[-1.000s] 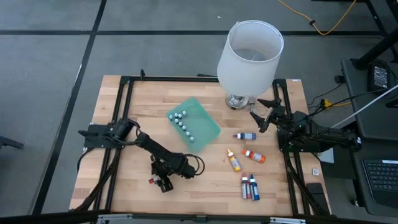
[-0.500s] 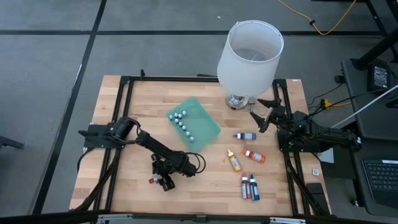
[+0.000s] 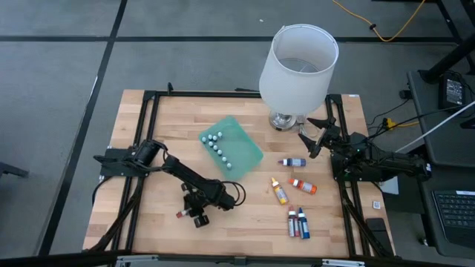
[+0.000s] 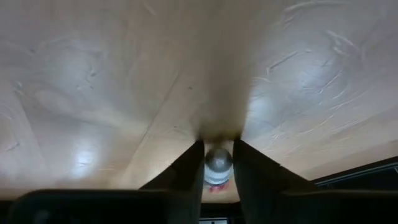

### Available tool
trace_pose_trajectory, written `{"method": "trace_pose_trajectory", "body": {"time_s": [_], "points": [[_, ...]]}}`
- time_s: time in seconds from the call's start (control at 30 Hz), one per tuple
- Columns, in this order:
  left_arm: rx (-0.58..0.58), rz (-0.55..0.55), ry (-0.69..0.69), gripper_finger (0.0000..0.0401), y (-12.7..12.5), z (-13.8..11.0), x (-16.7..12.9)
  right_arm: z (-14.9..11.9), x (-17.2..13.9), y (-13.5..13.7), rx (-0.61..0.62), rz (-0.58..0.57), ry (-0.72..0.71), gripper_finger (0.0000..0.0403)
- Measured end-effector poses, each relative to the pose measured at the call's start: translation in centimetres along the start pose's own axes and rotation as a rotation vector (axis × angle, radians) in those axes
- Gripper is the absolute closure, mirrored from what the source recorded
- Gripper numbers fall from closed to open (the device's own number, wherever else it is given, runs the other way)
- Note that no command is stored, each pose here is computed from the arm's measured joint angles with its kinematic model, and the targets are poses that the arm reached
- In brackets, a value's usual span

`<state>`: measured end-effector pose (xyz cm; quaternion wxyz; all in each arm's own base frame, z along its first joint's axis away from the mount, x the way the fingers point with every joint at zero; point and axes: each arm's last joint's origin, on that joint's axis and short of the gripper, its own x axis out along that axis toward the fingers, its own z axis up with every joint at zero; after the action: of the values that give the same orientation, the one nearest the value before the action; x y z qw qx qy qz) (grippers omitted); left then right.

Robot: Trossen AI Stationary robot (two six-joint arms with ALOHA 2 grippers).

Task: Pick & Place food coloring
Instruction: Put the small red food coloring bottle into the green bin

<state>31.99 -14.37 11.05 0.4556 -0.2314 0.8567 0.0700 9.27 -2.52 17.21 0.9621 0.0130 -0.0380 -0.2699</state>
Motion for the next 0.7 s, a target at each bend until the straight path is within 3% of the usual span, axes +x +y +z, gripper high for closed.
{"method": "trace_pose_trajectory", "body": {"time_s": [0.2,0.7], "points": [[0.001,-0.003,0.001,0.0346,-0.02,0.01,0.00,0.00,0.00,0.00,0.000,0.000,0.000,0.0006],[0.014,-0.013,0.010,0.0342,-0.04,-0.01,-0.01,0.00,0.00,0.00,0.000,0.000,0.000,0.0006]]}}
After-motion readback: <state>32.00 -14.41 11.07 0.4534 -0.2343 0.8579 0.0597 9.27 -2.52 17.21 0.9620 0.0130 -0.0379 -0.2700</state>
